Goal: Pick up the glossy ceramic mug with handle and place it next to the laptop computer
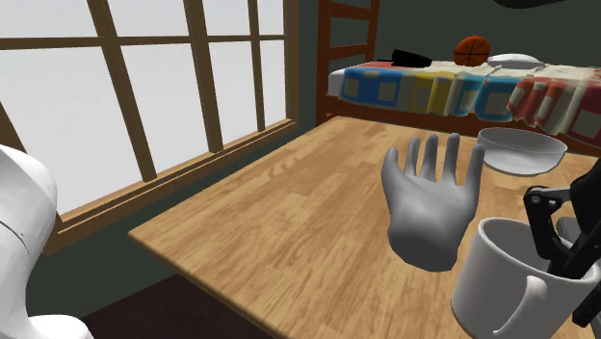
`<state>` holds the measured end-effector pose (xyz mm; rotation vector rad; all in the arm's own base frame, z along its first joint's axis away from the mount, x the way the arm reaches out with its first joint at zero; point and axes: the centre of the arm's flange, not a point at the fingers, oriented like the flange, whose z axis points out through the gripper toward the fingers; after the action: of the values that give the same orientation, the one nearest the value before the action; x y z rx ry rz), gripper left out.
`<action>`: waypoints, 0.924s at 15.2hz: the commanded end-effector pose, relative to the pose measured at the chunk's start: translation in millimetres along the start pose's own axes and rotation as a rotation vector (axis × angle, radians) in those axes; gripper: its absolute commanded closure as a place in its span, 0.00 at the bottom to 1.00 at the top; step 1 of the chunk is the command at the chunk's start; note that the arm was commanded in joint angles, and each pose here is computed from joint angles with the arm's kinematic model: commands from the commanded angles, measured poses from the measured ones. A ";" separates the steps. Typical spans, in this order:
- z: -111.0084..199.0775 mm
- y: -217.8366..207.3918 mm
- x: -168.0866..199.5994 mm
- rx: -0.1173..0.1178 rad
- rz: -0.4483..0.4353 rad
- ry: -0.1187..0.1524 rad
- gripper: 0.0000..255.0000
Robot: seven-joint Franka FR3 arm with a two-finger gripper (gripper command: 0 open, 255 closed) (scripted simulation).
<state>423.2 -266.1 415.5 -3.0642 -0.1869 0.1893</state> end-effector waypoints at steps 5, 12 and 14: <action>31.2 2.9 4.5 0.000 0.000 0.001 1.00; 56.1 4.7 7.4 0.000 0.000 0.001 1.00; 56.1 4.7 7.4 0.000 0.000 0.001 1.00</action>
<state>423.9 -266.6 358.9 -3.0645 -0.1868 0.1889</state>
